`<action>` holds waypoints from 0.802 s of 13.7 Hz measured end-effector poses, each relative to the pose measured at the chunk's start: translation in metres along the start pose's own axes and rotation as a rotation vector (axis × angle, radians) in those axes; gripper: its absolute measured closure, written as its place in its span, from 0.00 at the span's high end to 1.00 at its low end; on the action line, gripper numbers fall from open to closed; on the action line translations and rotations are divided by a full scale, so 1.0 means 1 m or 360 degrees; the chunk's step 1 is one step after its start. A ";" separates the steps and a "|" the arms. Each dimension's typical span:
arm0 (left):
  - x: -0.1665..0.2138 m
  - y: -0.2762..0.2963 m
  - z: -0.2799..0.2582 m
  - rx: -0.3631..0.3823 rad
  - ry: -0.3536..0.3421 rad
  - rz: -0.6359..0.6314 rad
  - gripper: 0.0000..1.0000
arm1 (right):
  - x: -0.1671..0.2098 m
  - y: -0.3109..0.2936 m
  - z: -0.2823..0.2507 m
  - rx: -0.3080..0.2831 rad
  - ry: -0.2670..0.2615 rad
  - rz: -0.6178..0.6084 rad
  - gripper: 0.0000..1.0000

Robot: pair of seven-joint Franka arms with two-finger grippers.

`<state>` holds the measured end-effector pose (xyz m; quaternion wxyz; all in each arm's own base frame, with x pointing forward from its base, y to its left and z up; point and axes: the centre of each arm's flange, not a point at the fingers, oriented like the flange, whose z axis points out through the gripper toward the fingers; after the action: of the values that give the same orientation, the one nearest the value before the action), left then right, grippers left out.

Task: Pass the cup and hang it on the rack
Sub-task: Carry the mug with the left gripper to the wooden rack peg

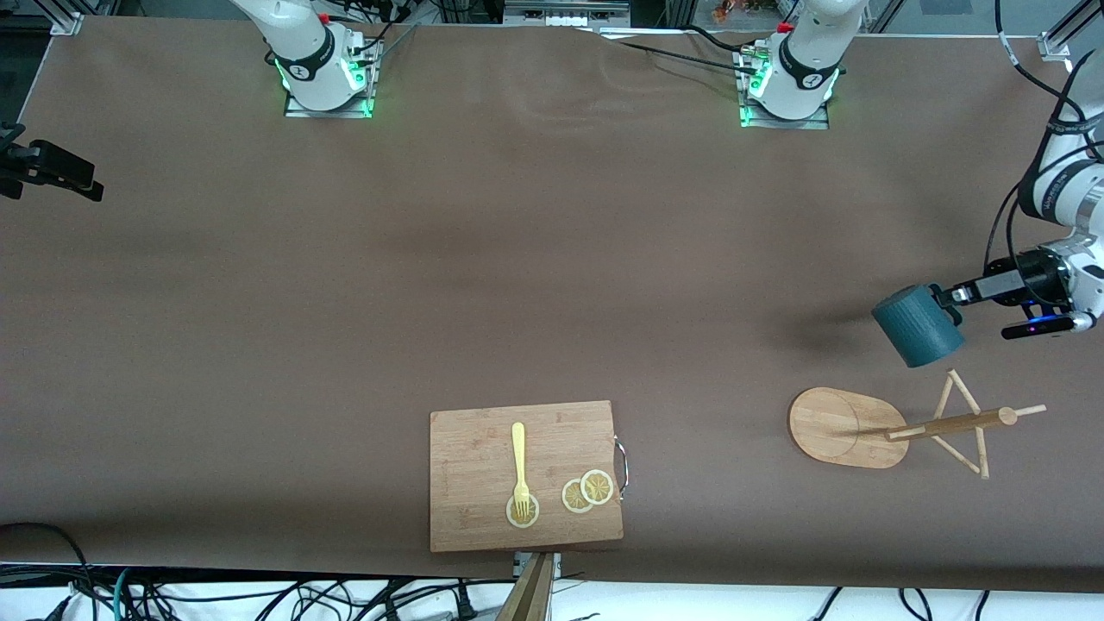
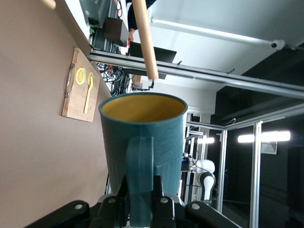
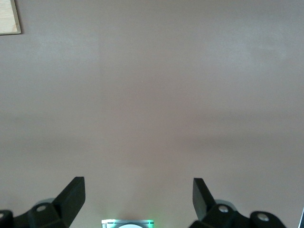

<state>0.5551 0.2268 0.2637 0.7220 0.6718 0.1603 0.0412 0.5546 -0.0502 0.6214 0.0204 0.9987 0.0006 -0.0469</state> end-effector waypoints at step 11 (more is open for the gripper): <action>0.068 -0.032 -0.024 -0.0073 0.0035 -0.0248 0.21 | 0.001 0.000 0.001 0.0000 -0.0002 -0.0001 1.00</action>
<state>0.6075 0.2656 0.2189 0.7363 0.6402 0.2190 -0.0041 0.5554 -0.0500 0.6202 0.0204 0.9987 0.0008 -0.0477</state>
